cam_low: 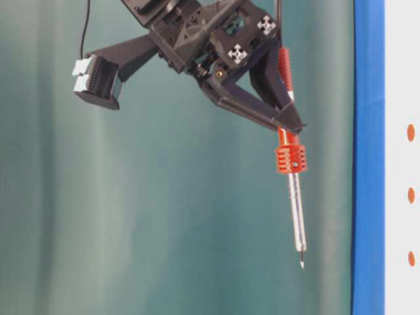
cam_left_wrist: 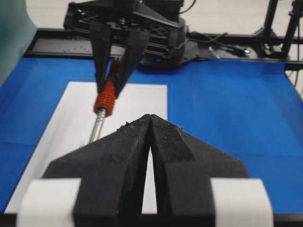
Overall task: Touch the tip of the soldering iron to the mark.
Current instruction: 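Lift the soldering iron with the right gripper toward the red dots, then lower the iron tip with the right gripper onto the leftmost red dot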
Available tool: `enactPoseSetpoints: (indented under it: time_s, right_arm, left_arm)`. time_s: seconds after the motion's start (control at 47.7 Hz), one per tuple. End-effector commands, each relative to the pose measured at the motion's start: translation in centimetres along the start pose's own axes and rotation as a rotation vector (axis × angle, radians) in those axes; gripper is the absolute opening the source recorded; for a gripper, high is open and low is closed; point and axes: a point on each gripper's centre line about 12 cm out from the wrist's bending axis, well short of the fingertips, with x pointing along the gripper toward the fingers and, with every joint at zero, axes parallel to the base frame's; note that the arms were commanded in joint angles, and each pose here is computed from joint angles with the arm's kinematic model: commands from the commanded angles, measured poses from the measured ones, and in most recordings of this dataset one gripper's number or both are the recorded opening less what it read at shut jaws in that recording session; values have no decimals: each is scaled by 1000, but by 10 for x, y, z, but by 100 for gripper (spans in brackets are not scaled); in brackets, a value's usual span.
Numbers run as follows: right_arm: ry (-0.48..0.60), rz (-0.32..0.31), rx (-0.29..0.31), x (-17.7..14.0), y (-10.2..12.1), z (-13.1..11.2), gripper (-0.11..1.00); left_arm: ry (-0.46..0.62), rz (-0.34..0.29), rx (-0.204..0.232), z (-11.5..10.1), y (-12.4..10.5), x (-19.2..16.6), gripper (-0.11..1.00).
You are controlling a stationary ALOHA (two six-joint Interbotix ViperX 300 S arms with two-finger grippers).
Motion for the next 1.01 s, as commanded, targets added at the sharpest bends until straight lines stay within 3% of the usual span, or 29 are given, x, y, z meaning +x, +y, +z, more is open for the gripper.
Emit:
enactPoseSetpoints:
  time_s: [0.0,0.356,0.608,0.985]
  right_arm:
    - [-51,-18,-3,-10,-7,18,6]
    - [-14,-24,-1,-10,-11,13,6]
    - [106,-20,12,-10,-15,-1,6]
    - [108,-19,10,-10,-15,-1,6]
  left_arm:
    - [-15,1,2,5,0,2,0]
    - [-15,1,2,5,0,2,0]
    - [-14,2,2,4,0,2,0]
    - [-12,2,3,4,0,2,0]
